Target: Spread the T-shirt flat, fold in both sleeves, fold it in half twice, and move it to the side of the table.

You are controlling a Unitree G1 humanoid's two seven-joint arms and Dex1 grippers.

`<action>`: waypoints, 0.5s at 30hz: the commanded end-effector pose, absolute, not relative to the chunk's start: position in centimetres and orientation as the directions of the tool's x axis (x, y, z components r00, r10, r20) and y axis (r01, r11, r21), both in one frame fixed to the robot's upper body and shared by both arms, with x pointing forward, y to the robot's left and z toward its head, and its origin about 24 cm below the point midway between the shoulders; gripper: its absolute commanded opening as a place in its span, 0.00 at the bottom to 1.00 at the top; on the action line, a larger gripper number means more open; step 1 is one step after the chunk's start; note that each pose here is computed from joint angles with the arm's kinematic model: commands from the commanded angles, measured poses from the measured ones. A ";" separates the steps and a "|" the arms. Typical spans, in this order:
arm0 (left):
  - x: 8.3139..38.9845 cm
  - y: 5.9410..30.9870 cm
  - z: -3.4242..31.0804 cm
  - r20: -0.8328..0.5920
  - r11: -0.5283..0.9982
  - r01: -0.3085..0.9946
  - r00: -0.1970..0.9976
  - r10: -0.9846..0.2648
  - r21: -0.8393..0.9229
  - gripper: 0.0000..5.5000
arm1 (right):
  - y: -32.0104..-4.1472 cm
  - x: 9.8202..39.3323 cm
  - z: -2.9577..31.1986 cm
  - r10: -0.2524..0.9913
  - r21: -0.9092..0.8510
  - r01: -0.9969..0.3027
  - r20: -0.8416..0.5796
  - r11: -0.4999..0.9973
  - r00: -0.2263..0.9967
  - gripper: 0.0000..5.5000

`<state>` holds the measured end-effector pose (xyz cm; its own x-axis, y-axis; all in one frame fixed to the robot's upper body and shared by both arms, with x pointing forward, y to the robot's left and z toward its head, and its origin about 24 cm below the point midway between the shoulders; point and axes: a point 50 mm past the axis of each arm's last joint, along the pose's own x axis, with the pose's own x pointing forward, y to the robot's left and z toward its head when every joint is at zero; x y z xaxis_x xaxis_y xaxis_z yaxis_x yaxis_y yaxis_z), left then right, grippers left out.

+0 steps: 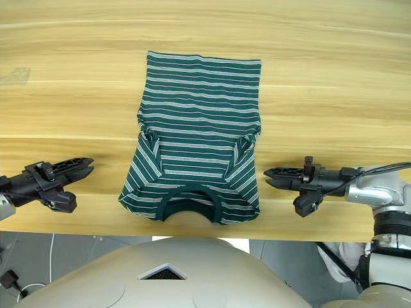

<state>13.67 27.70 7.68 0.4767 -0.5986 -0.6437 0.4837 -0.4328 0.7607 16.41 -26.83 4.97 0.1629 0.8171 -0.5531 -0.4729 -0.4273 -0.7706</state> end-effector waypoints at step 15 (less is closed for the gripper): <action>12.9 24.2 4.4 -0.634 -0.418 0.553 0.283 -0.720 0.721 0.22 | -25.6 13.8 2.4 0.856 -0.723 -0.546 -0.516 -0.424 0.018 0.54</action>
